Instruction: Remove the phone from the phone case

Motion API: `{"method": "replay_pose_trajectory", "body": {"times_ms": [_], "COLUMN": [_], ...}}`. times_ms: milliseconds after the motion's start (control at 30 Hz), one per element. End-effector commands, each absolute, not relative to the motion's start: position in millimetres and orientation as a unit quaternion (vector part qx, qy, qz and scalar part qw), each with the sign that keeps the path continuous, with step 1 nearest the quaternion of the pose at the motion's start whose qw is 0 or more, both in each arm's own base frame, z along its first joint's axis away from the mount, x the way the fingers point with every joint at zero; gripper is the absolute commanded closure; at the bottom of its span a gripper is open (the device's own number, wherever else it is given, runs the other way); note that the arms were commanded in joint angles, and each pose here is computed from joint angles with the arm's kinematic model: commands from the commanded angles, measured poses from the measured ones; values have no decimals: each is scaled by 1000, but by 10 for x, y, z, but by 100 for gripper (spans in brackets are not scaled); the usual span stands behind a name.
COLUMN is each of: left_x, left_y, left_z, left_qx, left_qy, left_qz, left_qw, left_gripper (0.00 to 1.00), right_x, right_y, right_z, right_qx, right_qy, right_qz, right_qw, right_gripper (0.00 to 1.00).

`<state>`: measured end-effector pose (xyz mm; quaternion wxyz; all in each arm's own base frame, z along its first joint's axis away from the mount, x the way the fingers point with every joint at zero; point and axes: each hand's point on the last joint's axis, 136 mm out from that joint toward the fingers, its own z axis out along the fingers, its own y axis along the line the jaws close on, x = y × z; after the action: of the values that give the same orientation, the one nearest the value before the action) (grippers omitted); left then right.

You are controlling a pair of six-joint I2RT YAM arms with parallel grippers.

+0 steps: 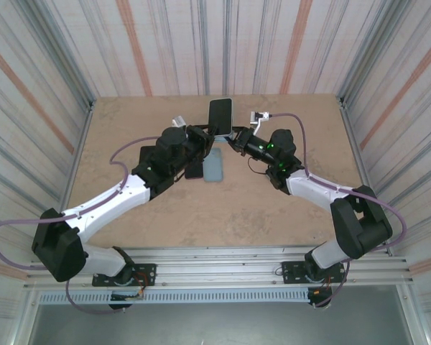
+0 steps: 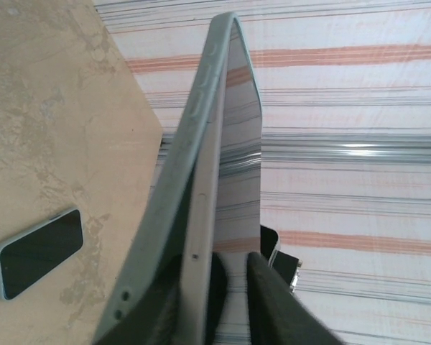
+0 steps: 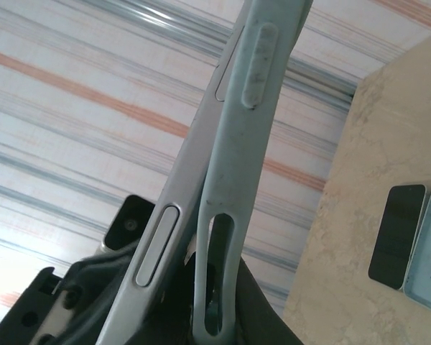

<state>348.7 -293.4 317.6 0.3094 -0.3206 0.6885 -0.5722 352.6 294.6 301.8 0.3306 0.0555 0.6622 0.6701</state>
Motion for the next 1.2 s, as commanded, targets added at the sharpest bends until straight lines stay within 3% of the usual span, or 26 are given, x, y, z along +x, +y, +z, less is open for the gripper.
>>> {"method": "replay_pose_trajectory", "body": {"times_ms": [0, 233, 533, 1000, 1167], "left_x": [3504, 3477, 3458, 3615, 3630], "left_y": [-2877, -2784, -2866, -3119, -3236], "left_z": [3241, 3359, 3471, 3568, 3627], "left_qx": [-330, -342, -328, -311, -301], "left_qy": [677, 655, 652, 639, 640], "left_qz": [-574, -587, -605, -631, -638], "left_qw": [322, 330, 318, 311, 305], "left_gripper": [81, 91, 96, 99, 100], "right_x": [3445, 3522, 3657, 3634, 3625], "right_y": [2936, 2874, 2533, 2607, 2507], "right_z": [3291, 3084, 2517, 2569, 2473], "right_qx": [28, 61, 122, 101, 101], "right_qy": [637, 665, 753, 754, 797], "right_qz": [677, 646, 537, 519, 444], "right_qw": [369, 370, 359, 390, 396], "right_gripper": [98, 97, 98, 98, 99]}}
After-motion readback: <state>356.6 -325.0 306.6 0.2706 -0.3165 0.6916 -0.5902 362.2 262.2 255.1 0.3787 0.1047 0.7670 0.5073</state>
